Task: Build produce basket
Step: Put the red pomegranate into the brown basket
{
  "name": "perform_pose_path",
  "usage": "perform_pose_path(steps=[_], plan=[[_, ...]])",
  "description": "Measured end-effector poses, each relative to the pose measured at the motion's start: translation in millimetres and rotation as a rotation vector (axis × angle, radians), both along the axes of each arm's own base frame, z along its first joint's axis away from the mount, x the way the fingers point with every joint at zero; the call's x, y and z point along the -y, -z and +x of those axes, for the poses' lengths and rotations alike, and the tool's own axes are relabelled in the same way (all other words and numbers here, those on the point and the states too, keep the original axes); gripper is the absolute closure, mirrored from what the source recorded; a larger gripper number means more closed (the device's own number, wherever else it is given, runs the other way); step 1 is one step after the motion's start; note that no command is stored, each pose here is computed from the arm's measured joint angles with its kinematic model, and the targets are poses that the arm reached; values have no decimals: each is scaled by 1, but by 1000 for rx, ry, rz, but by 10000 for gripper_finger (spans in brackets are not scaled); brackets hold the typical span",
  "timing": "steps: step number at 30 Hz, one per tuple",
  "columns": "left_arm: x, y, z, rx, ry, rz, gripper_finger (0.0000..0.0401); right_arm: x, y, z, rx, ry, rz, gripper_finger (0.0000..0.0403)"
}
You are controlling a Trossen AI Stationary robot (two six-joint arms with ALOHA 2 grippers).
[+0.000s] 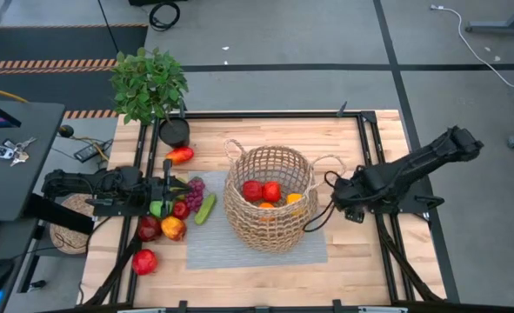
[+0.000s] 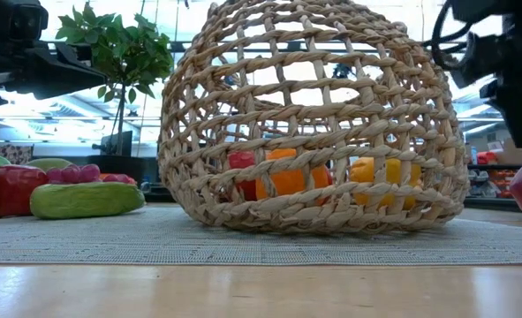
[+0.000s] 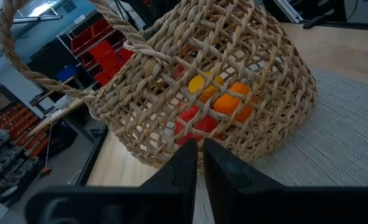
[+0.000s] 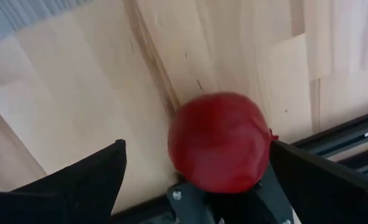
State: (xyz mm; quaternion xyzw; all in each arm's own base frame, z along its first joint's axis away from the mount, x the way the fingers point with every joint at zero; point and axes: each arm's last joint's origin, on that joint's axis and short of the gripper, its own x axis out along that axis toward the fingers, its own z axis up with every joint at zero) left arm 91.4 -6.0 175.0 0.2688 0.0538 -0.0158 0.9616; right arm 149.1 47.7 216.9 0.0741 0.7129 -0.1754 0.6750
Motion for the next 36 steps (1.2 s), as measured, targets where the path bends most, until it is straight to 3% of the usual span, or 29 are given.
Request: perform_pose_path(steps=[16, 30, 36], plan=[[0, 0, 0, 0, 0, 0, 370, 14, 36, 21, -375, -95, -82, 3], [0, 0, 0, 0, 0, 0, 366, 10, 66, 38, -471, -142, -89, 22], [0, 0, 0, 0, 0, 0, 371, 9, 59, 41, -422, -58, -98, 35]])
